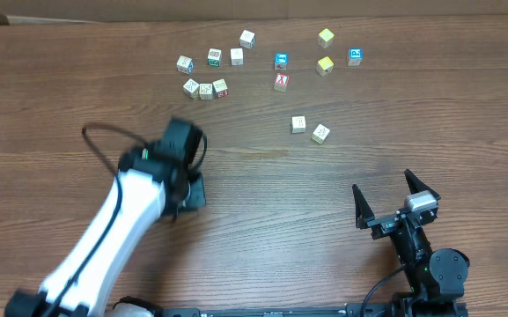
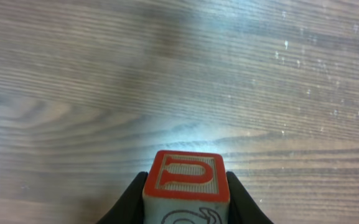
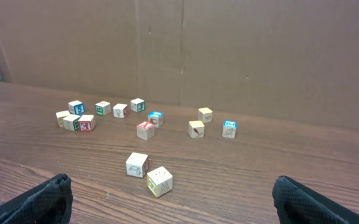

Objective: Form a tower
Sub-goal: 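Lower the red U block onto the table and open the left gripper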

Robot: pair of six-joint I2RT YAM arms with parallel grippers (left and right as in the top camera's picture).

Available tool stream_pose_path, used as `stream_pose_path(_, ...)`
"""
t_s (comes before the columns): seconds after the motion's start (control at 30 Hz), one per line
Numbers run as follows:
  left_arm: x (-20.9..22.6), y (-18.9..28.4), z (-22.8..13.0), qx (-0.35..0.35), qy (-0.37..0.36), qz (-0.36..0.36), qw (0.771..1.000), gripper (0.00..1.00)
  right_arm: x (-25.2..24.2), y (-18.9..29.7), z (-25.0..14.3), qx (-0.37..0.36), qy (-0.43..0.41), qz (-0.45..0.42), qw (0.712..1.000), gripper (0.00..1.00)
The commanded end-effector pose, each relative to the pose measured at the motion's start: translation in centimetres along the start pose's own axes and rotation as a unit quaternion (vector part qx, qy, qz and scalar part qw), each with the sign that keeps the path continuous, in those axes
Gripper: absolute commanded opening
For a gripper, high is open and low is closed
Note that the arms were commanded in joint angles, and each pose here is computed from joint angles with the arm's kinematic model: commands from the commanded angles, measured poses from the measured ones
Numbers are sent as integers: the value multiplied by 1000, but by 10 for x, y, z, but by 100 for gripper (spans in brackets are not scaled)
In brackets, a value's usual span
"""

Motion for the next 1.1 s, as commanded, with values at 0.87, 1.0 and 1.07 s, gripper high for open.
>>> stream_pose_path(0.87, -22, -87, -33, 87, -70, 4, 994, 39, 0, 0, -1, -3, -4, -2, 1000, 100)
stream_pose_path(1.0, -22, -87, -32, 84, -72, 4, 994, 40, 0, 0, -1, -3, -4, -2, 1000, 100)
stream_pose_path(1.07, -23, -88, -31, 80, -76, 1, 994, 40, 0, 0, -1, -3, -4, -2, 1000, 100)
Point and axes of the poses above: each gripper's point midway between its finger pads, its own y axis back along the fingers, its own x axis along the line the jaws close on, z = x × y, the point moved 6 cm from there along y, back along the fingers, and after that the axes turned 8 degrees about -y, right-handed, at the moved point
